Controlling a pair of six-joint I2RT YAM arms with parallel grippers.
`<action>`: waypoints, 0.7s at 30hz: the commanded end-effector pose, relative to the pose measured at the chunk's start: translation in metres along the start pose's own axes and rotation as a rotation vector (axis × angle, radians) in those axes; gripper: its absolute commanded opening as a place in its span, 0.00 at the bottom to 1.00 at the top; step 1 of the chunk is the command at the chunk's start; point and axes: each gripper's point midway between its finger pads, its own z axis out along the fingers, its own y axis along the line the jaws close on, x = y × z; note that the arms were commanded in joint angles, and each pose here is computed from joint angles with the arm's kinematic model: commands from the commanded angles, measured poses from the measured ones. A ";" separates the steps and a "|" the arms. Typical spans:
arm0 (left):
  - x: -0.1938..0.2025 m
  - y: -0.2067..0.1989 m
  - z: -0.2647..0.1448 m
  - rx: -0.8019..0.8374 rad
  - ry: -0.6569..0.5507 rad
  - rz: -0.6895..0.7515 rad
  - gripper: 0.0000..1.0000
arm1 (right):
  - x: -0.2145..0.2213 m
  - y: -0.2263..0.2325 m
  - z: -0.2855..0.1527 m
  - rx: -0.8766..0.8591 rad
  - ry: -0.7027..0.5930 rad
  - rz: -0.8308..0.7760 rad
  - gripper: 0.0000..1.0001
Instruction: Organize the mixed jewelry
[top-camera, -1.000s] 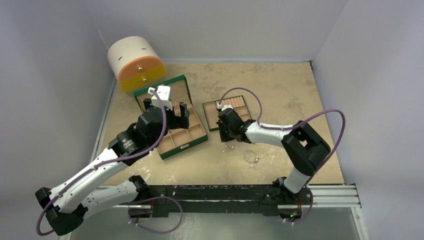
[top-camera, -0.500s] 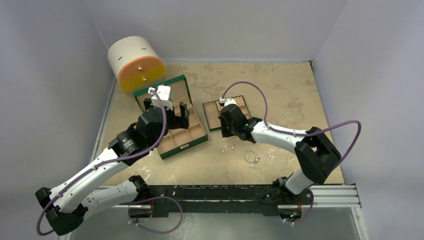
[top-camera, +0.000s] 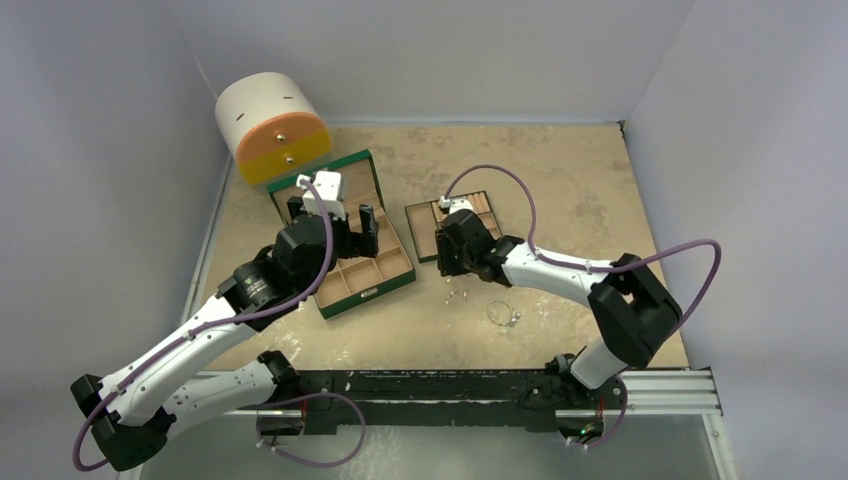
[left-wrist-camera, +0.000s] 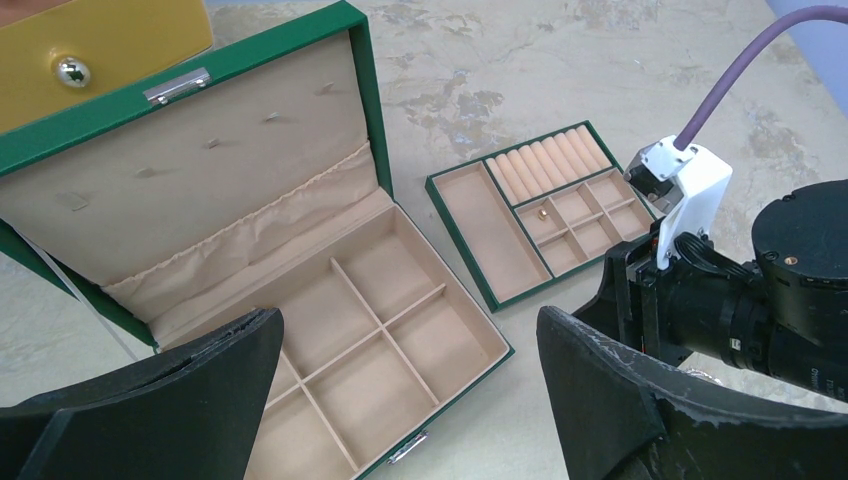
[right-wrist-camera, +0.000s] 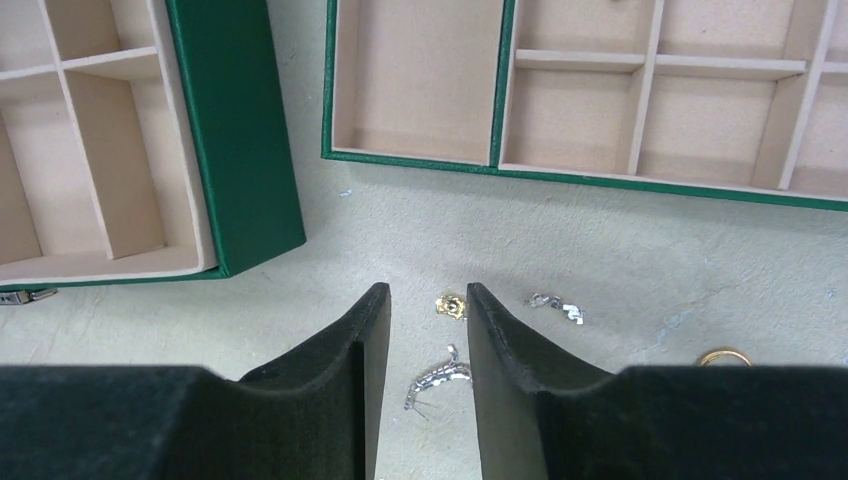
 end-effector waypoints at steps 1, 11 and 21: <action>-0.025 -0.004 -0.006 0.019 -0.056 -0.029 0.98 | 0.008 0.005 0.005 -0.021 0.017 0.017 0.38; -0.024 -0.004 -0.005 0.017 -0.053 -0.028 0.98 | 0.022 0.001 0.016 -0.005 0.054 0.026 0.38; -0.024 -0.004 -0.006 0.018 -0.053 -0.027 0.98 | 0.026 0.005 0.022 -0.021 0.067 0.032 0.38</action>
